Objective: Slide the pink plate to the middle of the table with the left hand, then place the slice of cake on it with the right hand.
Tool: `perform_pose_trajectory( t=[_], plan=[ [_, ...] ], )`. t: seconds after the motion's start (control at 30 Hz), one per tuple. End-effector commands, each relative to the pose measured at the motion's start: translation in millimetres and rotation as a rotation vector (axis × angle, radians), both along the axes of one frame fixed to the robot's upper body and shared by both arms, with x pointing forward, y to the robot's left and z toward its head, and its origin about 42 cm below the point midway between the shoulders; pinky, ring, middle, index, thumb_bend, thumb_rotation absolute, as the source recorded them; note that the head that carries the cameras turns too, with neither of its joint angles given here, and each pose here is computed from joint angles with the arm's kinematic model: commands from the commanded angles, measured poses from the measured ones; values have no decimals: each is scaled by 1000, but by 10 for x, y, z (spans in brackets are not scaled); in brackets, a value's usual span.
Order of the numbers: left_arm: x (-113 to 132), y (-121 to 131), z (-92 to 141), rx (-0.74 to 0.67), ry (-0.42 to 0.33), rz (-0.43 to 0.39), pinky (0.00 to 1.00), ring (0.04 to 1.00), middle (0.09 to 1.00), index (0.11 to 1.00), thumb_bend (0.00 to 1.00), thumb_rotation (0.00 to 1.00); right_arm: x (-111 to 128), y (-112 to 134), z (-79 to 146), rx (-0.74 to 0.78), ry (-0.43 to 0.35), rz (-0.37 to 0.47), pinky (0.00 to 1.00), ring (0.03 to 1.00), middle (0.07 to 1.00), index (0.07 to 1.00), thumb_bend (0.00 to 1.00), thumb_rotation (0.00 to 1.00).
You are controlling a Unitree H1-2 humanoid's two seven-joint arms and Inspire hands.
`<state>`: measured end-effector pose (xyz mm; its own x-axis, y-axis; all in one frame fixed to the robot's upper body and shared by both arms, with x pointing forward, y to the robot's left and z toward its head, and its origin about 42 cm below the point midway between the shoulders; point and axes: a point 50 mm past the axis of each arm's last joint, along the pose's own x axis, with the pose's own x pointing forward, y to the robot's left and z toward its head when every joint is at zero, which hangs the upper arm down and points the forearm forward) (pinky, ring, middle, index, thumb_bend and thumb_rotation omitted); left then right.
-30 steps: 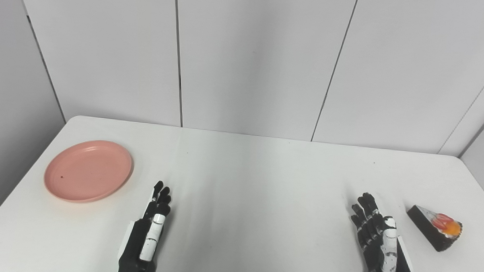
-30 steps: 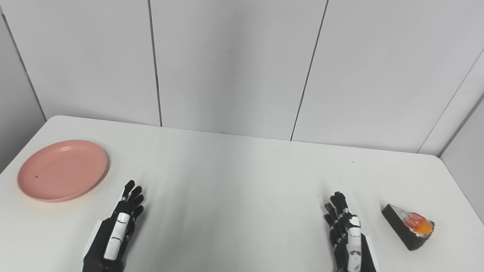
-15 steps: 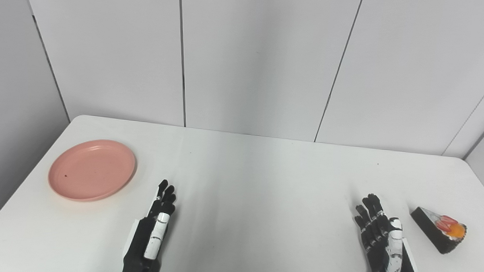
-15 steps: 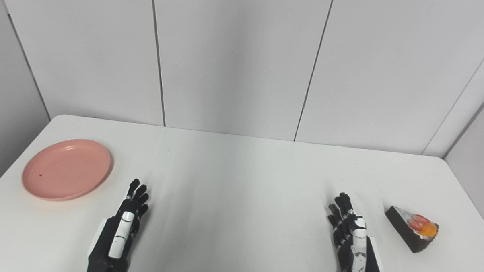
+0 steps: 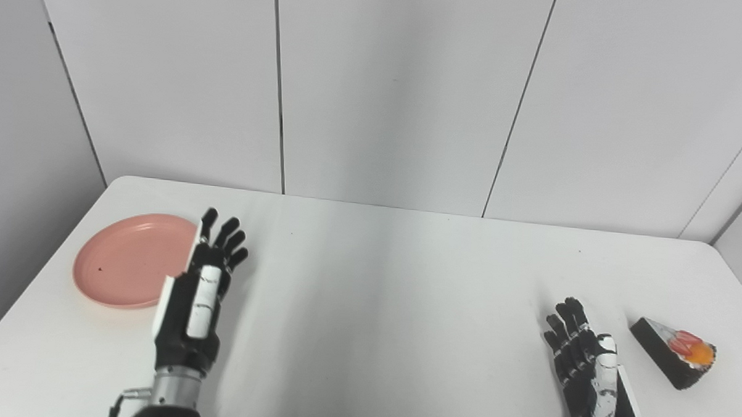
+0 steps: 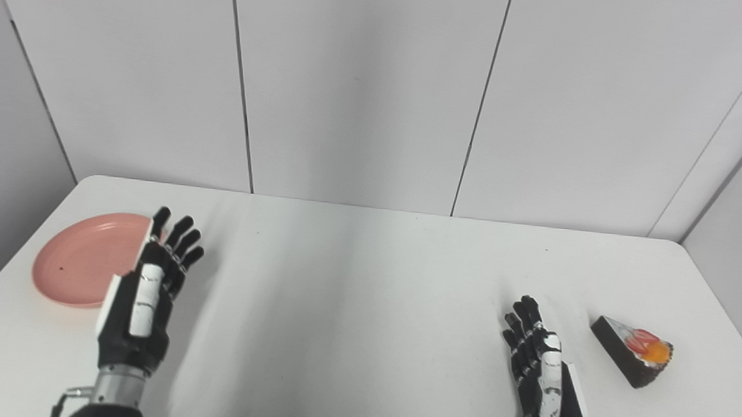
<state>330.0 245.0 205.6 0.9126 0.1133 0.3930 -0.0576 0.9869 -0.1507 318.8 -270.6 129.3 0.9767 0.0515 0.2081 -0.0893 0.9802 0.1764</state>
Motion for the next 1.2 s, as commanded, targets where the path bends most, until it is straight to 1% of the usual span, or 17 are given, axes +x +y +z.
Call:
perform_pose_trajectory(
  t=[0.0,0.1,0.2,0.23,0.3,0.4,0.43,0.47,0.57,0.7,0.8,0.83,0.9,0.97,1.03,1.13,1.17],
  plan=[
    [132,136,353,17,-109,29,843,892,900,911,890,839,-97,10,-106,8,31,-4,990,971,971,960,766,1000],
    [276,342,588,59,-165,77,806,867,881,871,905,846,-96,11,-104,10,31,-7,984,968,970,956,765,1000],
    [407,542,783,75,-197,114,766,858,868,856,925,840,-96,13,-100,7,29,-9,979,965,967,955,768,1000],
    [442,606,839,81,-205,125,773,860,875,857,924,853,-98,14,-98,6,29,-10,976,962,967,955,767,1000],
    [526,830,972,117,-218,171,800,879,886,859,914,868,-107,14,-92,3,28,-13,970,957,966,953,763,1000],
    [607,1105,1058,159,-216,224,819,892,890,868,892,890,-120,16,-95,1,29,-13,966,953,963,951,759,1000],
    [631,1180,1069,165,-212,241,803,886,874,862,867,909,-124,22,-99,-1,29,-13,963,951,961,949,758,1000],
    [645,1224,1073,167,-210,252,802,885,872,861,866,910,-127,27,-101,-2,29,-13,963,951,961,950,758,1000],
    [742,1529,1134,187,-191,309,811,886,893,883,855,912,-139,47,-93,9,25,-12,968,952,962,951,748,1000],
    [839,1822,1210,197,-179,357,830,890,891,871,840,914,-144,47,-80,7,25,-13,972,954,957,947,755,1000],
    [865,1991,1231,194,-155,383,825,890,894,881,858,913,-152,56,-69,14,21,-13,971,953,960,951,751,1000],
    [870,2018,1231,194,-152,388,809,885,885,881,882,900,-154,57,-68,13,20,-12,970,953,961,954,748,1000],
    [897,2123,1200,194,-128,403,819,893,886,884,891,898,-147,54,-68,24,19,-4,981,959,967,959,759,998],
    [933,2230,1139,186,-98,417,832,899,890,882,882,899,-142,55,-65,34,21,-5,983,960,966,958,762,996],
    [977,2352,1048,179,-64,426,884,924,906,887,877,890,-139,57,-67,37,24,-7,978,960,965,956,761,997],
    [1025,2478,904,158,-23,439,878,921,906,883,862,890,-142,53,-74,32,22,-8,977,958,965,952,758,992],
    [1036,2499,872,152,-17,441,855,923,910,889,833,893,-144,50,-73,25,21,-7,976,958,969,956,758,997]
  ],
)
